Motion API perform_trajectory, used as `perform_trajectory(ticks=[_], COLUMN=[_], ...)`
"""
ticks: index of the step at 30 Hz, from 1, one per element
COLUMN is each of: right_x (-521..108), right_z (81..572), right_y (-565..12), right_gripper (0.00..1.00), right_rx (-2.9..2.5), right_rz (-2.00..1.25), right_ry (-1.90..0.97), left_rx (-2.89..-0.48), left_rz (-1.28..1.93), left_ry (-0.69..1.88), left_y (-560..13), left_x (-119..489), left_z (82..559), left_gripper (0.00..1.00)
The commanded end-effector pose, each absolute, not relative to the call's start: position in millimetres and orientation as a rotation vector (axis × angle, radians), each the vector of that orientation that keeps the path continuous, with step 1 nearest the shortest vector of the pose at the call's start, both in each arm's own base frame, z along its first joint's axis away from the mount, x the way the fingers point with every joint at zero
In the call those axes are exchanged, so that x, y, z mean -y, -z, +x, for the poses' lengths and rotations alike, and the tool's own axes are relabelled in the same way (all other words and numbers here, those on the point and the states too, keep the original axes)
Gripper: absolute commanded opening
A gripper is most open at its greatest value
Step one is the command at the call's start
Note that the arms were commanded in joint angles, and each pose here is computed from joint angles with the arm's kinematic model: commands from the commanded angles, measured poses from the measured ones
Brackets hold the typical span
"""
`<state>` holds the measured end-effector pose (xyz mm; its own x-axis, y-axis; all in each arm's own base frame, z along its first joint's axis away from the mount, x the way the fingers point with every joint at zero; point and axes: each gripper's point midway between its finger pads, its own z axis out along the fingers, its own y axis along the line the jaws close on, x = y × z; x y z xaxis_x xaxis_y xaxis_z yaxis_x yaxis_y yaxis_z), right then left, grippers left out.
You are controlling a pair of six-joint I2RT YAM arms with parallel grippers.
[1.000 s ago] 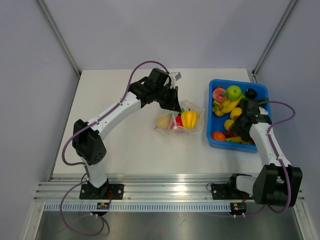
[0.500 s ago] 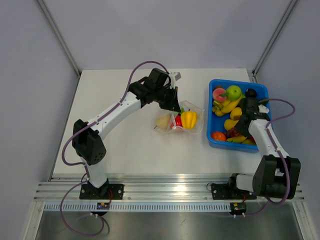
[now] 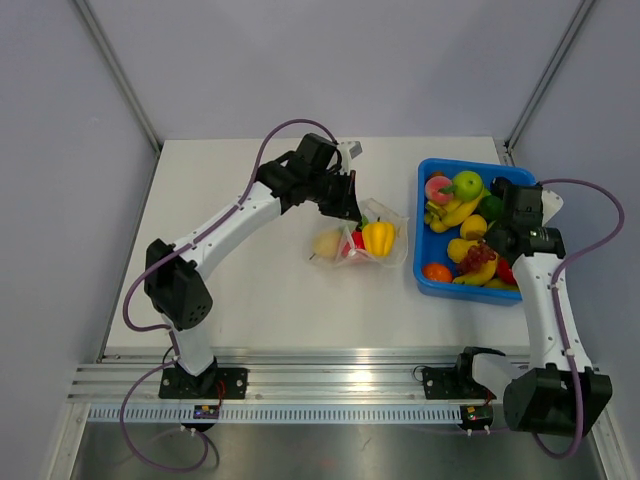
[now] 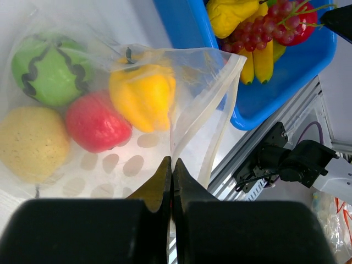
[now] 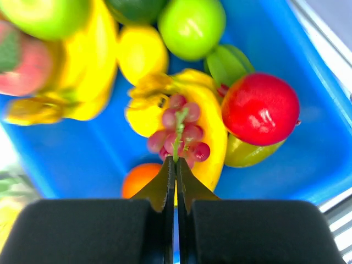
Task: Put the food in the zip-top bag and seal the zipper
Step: Pick up the fake fruit from the bin, then place the fake fruit in the zipper food storage bag.
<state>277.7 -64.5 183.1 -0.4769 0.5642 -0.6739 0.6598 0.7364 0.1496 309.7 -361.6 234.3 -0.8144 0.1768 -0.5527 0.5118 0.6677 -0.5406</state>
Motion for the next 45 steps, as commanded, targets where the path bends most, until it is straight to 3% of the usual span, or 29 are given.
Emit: perform_trajectory(ticks=[1,17,28,34,45], right_x=[65,22,-71,-114,-186], right_z=[277,293,311,323,340], right_y=[-223,-338,-418,-416,-347], right_gripper=[0.0,0.0,0.0,0.0,0.0], right_rx=[-2.128,-1.98,-1.888,-1.901,-2.052], right_rz=[0.877,0.68,0.429,0.361,0.294], right_ry=[0.136,-0.183,-0.421,-0.522,-0.62], left_rx=[-2.33,-2.327,-2.324,-2.31,-2.258], left_rz=[0.536,0.531,0.509,0.492,0.471], left_ry=[1.039,1.07,1.101,1.089,1.151], left_y=[-263,-264,-267,-277,-305], left_x=[373,382,389,387,388], left_z=[321,325,330,335,337], left_gripper=[0.0,0.0,0.0,0.0,0.0])
